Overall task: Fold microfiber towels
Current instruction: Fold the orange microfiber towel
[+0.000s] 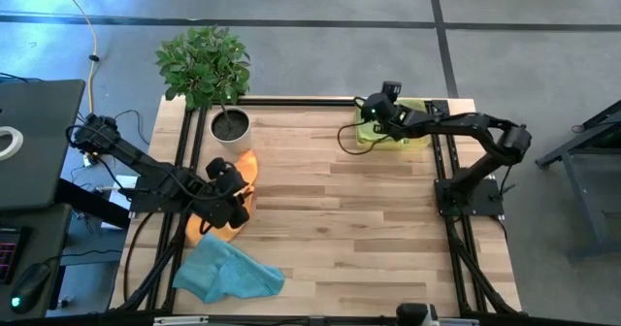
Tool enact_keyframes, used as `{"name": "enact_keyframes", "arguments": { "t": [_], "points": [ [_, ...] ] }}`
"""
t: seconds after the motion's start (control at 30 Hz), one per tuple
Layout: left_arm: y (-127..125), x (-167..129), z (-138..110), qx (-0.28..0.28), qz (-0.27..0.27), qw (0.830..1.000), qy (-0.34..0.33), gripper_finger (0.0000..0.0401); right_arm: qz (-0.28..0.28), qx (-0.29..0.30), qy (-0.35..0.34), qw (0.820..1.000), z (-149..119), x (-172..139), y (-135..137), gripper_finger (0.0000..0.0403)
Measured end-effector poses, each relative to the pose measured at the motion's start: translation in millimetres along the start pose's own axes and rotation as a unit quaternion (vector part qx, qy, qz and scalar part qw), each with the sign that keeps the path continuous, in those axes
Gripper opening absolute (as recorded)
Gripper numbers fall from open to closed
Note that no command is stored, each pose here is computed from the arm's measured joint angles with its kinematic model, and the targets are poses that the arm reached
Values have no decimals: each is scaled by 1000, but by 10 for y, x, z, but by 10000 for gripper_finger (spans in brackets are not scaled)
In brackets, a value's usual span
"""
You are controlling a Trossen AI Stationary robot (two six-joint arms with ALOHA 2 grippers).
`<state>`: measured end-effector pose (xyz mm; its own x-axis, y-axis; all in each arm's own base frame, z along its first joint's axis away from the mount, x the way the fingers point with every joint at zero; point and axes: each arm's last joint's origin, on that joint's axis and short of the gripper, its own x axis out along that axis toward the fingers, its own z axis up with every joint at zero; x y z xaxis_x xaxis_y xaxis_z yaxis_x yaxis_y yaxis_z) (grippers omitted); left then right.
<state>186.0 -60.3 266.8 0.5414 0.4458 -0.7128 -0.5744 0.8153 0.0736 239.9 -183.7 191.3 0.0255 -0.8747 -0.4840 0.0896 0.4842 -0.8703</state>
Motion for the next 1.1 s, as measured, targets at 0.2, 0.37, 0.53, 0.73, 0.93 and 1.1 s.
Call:
{"name": "enact_keyframes", "arguments": {
  "t": [0.2,0.37,0.53,0.73,0.93,1.1],
  "points": [
    [15,34,9,-37,-23,998,40,115,20,121,-52,991,131,-310,81,133],
    [-25,90,-10,-53,-35,995,77,115,160,281,-139,936,287,-631,256,133],
    [-128,196,-78,-42,-36,990,127,115,353,330,-196,853,440,-964,488,133],
    [-261,381,-187,-19,15,988,150,115,472,318,-211,795,515,-1361,742,133],
    [-182,432,-375,38,117,965,233,115,504,290,-252,774,544,-1853,981,133],
    [-102,351,-436,73,162,950,256,115,485,276,-290,778,515,-2161,1113,133]
  ]
}}
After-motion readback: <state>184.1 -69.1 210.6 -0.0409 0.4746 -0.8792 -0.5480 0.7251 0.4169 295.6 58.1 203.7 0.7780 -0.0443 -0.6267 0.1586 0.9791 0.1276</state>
